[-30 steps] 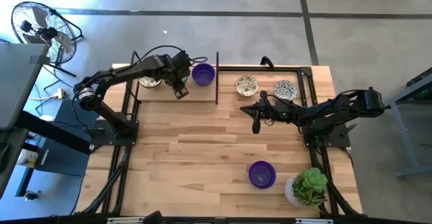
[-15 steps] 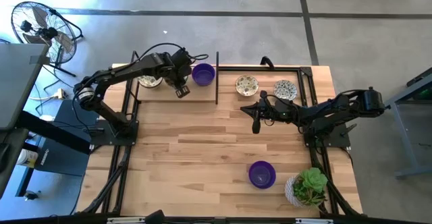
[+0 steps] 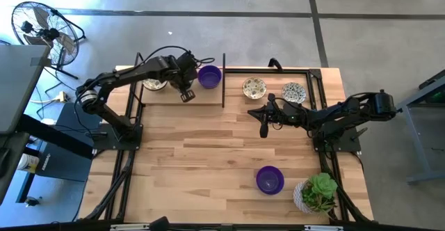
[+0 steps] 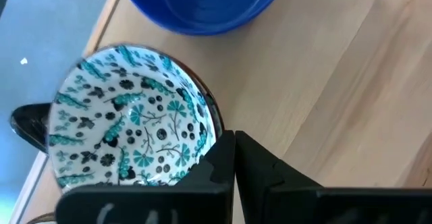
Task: Pick & Place Mini bowls
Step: Stack the bottom light blue bowl on top of the other light blue bowl on the shelf
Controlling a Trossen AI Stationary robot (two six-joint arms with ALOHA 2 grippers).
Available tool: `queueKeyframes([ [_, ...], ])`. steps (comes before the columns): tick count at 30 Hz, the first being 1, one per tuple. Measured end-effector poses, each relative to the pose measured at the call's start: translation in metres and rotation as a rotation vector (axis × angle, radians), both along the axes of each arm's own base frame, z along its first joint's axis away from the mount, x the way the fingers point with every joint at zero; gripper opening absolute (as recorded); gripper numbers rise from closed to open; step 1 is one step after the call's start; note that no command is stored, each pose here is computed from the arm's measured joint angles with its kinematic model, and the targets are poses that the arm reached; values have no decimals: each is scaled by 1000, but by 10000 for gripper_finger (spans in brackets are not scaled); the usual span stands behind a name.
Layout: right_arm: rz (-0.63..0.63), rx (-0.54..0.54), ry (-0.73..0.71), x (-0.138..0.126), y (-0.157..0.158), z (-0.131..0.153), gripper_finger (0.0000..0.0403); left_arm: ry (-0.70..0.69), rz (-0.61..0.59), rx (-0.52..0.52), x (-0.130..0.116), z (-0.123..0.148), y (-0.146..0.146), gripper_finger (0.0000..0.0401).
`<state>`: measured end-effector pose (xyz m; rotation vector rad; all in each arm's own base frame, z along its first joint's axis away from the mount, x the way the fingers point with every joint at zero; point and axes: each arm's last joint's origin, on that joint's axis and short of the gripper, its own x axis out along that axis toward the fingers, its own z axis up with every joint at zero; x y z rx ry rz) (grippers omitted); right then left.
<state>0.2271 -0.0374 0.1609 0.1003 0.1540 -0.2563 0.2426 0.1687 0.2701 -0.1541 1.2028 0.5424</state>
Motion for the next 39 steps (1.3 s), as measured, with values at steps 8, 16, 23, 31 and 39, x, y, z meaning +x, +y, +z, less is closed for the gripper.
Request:
queueKeyframes([
  [8,0,0,0,0,0,0,0,30,9,-1,-3,-13,-1,1],
  [16,0,0,0,0,0,0,0,-25,10,43,-11,4,-7,1],
  [23,0,0,0,0,0,0,0,-8,64,84,-20,11,-4,1],
  [31,0,0,0,0,0,0,0,-17,69,52,-23,-8,-3,1],
  [39,0,0,0,0,0,0,0,8,88,32,-26,-18,-5,1],
])
